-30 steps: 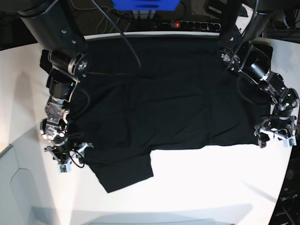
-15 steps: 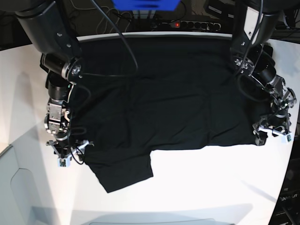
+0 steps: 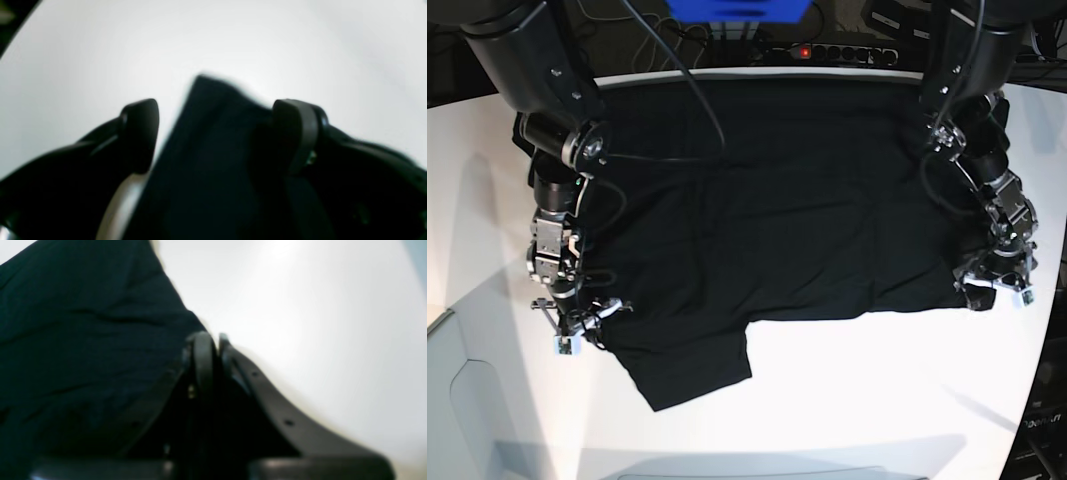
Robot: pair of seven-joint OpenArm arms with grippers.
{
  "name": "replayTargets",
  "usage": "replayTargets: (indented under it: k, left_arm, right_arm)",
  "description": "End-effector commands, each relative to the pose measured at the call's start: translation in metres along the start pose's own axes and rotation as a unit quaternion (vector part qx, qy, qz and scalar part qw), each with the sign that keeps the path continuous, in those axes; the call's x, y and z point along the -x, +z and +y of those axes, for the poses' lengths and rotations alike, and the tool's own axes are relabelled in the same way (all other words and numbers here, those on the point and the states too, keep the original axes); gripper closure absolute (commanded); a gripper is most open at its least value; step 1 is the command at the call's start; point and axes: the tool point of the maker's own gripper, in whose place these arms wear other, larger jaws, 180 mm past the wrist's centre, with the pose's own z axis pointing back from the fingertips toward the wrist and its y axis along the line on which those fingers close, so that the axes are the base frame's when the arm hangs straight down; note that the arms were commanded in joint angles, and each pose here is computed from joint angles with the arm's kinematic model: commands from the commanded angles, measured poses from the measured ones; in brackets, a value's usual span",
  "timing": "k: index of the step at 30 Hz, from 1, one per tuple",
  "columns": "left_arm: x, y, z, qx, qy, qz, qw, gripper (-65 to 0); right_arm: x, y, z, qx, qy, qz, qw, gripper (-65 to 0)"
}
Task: Fold the T-shirt properly
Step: 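Move both grippers to the shirt's side edges near the hem, then close both grippers on the shirt's side edges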
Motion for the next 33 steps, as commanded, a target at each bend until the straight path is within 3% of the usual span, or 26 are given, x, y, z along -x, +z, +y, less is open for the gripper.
replayTargets:
  k: [1,10,14,20,33]
  left_arm:
    - [-0.038,0.001,0.012,-0.014,0.002,-0.047,0.999,-50.8]
    - [-0.045,-0.017,0.006,-0.001,0.041,-0.025,0.999,-50.8]
    - [-0.043,-0.020,0.002,0.005,0.053,-0.041,0.998,-50.7]
    - [-0.032,-0.023,-0.016,0.024,0.010,-0.023,0.999,-50.7]
    - [-0.039,-0.023,-0.011,0.020,0.010,-0.030,0.999,-50.3]
  right_arm:
    - [0.001,-0.001,-0.003,0.005,0.010,0.018,0.9998,0.0]
    - [0.013,0.002,-0.004,0.006,0.009,0.027,0.9996,0.0]
    - [0.013,0.002,-0.004,0.006,0.009,0.027,0.9996,0.0]
    - [0.013,0.002,-0.006,0.008,0.010,0.027,0.9995,0.0]
    - [0.013,0.002,-0.006,0.007,0.013,0.028,0.9995,0.0]
